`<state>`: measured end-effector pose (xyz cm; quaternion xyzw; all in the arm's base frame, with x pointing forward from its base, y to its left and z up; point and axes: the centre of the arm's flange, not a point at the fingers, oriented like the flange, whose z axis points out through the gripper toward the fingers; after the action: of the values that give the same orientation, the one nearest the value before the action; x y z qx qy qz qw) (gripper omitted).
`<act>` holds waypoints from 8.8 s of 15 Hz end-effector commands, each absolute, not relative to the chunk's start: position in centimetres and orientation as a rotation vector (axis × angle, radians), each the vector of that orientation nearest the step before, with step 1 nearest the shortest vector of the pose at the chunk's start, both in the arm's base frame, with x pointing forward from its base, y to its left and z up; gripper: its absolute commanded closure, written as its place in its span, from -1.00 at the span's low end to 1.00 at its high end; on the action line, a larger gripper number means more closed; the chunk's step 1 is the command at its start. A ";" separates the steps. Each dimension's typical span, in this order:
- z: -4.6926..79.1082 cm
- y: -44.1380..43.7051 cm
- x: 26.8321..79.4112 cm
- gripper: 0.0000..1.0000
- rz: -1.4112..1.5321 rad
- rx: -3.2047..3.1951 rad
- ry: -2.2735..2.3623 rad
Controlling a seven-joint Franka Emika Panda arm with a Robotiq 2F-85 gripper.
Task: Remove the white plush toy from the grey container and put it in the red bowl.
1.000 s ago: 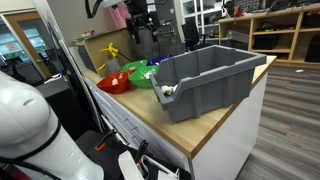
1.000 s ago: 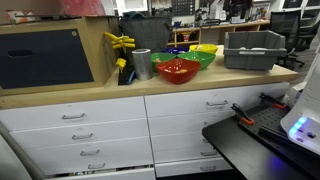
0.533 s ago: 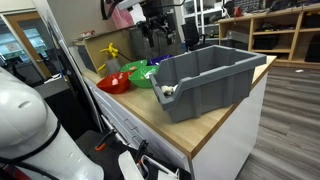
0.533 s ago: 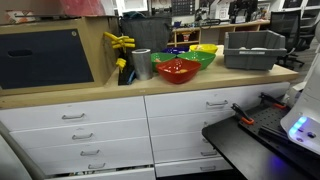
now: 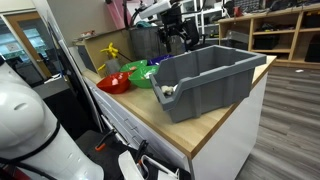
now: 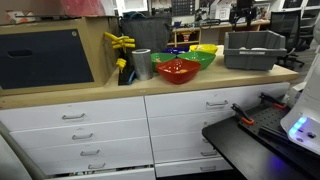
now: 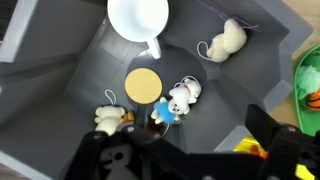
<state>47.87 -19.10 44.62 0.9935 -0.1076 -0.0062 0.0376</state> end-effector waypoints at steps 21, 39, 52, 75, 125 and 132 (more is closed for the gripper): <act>41.8 -26.9 48.6 -1.00 -0.019 2.904 -0.578; 33.3 -30.4 54.1 -1.00 -0.029 2.819 -0.715; 30.9 -32.7 55.7 -1.00 0.133 2.733 -0.804; 32.0 -30.6 54.9 0.95 0.097 2.744 -0.659; 44.6 -14.5 50.9 0.77 -0.753 3.126 -0.763; 43.9 -13.1 50.7 0.94 -0.764 3.133 -0.720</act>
<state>50.88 -14.45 44.51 0.9429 -0.2288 -0.2280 -0.0810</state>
